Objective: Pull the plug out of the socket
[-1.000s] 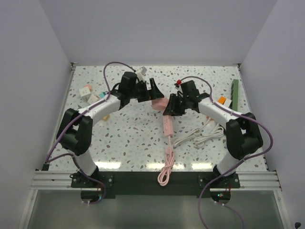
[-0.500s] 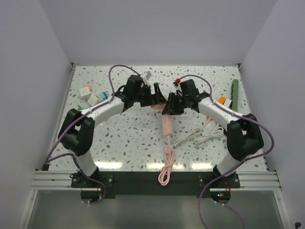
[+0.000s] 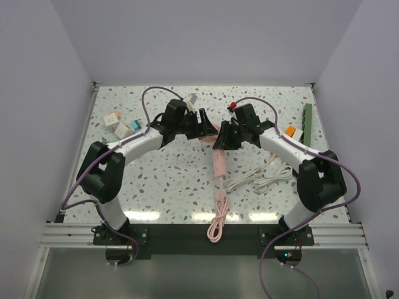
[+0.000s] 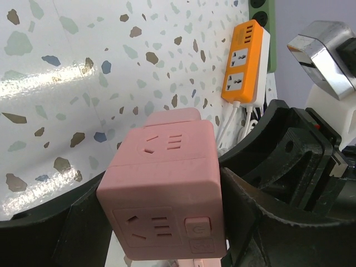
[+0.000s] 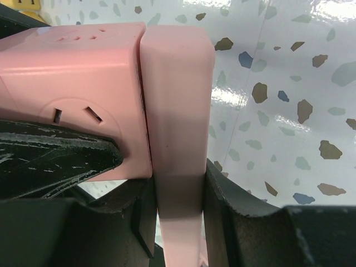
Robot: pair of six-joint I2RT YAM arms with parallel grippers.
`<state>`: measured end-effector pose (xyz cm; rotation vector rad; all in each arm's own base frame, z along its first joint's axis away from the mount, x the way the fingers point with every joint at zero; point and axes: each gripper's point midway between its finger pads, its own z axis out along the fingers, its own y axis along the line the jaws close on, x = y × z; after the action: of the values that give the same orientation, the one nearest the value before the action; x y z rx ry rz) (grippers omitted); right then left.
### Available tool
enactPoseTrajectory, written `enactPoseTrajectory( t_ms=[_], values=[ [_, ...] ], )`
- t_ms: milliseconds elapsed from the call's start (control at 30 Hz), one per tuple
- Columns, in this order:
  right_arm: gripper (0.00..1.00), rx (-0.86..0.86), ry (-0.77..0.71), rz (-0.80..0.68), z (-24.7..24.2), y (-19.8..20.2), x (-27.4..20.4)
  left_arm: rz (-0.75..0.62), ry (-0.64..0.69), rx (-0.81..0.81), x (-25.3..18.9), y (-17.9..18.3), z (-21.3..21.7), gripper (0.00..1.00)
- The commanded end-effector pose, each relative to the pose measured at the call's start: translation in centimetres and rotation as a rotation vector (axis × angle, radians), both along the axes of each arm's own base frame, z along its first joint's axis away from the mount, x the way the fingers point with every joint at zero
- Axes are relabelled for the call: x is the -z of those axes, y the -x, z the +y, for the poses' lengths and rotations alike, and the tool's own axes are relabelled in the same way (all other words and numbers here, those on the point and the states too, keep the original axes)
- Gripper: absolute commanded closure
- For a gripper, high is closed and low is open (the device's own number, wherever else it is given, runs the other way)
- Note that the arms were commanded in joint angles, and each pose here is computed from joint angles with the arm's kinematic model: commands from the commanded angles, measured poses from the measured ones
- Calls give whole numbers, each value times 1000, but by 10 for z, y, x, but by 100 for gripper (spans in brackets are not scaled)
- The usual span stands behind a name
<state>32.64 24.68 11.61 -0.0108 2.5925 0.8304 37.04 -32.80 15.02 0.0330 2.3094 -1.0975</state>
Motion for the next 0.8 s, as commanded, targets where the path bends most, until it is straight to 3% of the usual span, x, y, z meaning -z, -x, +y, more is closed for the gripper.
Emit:
enactPoseTrajectory(
  t_ms=[0,133,267,600,733,767],
  values=[
    [100,147,94,-61,-21,-21,-6,-92,101,60,-41,9,-11,100],
    [100,303,169,81,-54,-17,35,-141,141,26,-65,10,4,100],
    [100,355,191,94,-72,-20,40,-191,192,-22,-94,11,28,100],
    [100,318,144,25,-67,-35,14,-262,268,-98,-132,4,68,100],
    [100,261,94,-9,-57,-36,3,-224,221,-102,-120,-2,67,100],
    [100,243,77,-12,-54,-35,0,-213,209,-100,-115,-3,67,94]
  ],
)
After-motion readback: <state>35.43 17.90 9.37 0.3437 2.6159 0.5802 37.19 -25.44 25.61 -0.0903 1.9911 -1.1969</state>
